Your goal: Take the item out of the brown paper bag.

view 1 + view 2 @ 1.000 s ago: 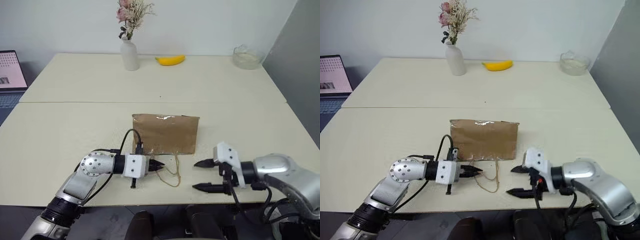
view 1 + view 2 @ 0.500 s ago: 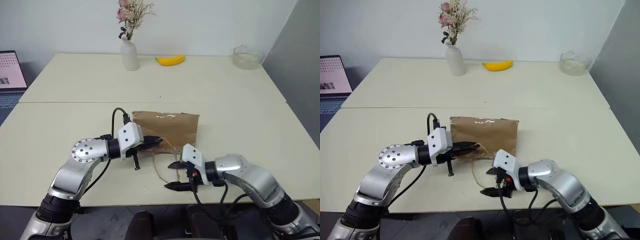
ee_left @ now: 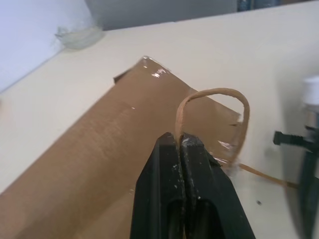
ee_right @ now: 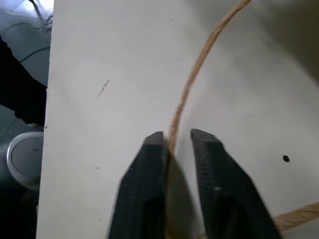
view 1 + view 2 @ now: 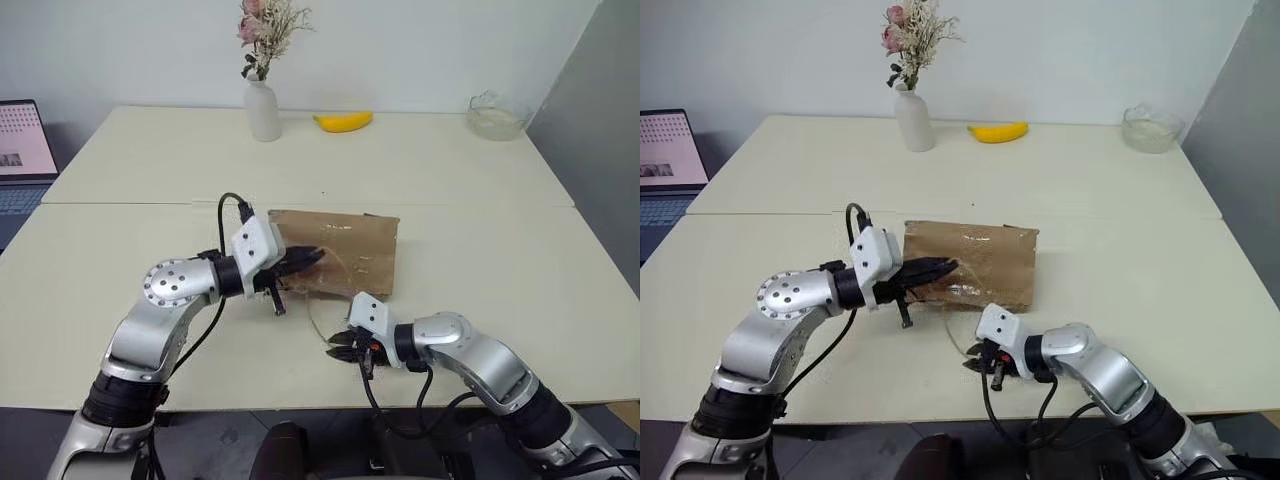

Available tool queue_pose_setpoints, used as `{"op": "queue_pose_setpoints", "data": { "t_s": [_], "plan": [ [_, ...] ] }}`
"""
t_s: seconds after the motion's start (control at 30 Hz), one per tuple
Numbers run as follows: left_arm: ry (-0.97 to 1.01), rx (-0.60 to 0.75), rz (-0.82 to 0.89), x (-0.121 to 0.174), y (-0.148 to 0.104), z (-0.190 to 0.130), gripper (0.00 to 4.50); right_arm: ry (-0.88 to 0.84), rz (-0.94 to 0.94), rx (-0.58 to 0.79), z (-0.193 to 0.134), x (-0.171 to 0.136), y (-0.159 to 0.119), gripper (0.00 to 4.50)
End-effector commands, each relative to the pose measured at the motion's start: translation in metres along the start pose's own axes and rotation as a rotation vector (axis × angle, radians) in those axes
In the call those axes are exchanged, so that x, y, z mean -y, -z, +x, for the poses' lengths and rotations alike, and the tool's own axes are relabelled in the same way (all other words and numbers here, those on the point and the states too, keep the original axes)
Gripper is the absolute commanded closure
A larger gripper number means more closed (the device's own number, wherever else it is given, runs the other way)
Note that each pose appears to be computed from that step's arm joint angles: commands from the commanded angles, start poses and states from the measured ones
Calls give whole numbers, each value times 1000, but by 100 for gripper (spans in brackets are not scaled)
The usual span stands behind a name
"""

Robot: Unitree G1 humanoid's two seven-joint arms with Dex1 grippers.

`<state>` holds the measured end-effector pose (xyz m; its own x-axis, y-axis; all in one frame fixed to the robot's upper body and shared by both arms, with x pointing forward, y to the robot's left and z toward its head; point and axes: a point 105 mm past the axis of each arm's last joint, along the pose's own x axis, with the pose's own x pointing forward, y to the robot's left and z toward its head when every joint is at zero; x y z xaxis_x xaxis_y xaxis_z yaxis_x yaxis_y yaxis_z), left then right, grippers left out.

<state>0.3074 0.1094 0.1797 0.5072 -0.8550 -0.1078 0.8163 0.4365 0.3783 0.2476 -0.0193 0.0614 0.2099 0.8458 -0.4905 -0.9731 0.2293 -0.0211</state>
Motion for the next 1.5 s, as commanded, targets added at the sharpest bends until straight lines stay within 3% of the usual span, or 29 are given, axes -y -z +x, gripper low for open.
{"op": "queue_pose_setpoints", "data": {
  "t_s": [0.03,0.3,0.43,0.7,0.8,0.97,1.2,1.33,1.5],
  "plan": [
    [-96,88,-20,-21,-32,5,450,24,-2,-64,0,4,19,446],
    [-352,180,-147,-84,-76,10,450,54,-43,-103,1,5,32,446],
    [-403,220,-155,-100,-90,9,450,61,-50,-107,0,5,34,446],
    [-138,221,-201,-47,-87,14,450,153,-34,64,-11,16,-5,446],
    [-60,233,-224,-28,-89,14,450,170,-28,101,-24,18,-12,386],
    [-7,210,-224,-12,-85,12,450,38,-17,159,-47,-6,-26,209],
    [29,194,-196,0,-81,11,450,-19,-24,203,-68,-22,-48,209],
    [-20,201,-159,-11,-80,11,450,84,3,338,-59,1,-83,209],
    [-47,219,-119,-20,-87,10,450,300,36,316,-27,46,-90,209]
  ]
}}
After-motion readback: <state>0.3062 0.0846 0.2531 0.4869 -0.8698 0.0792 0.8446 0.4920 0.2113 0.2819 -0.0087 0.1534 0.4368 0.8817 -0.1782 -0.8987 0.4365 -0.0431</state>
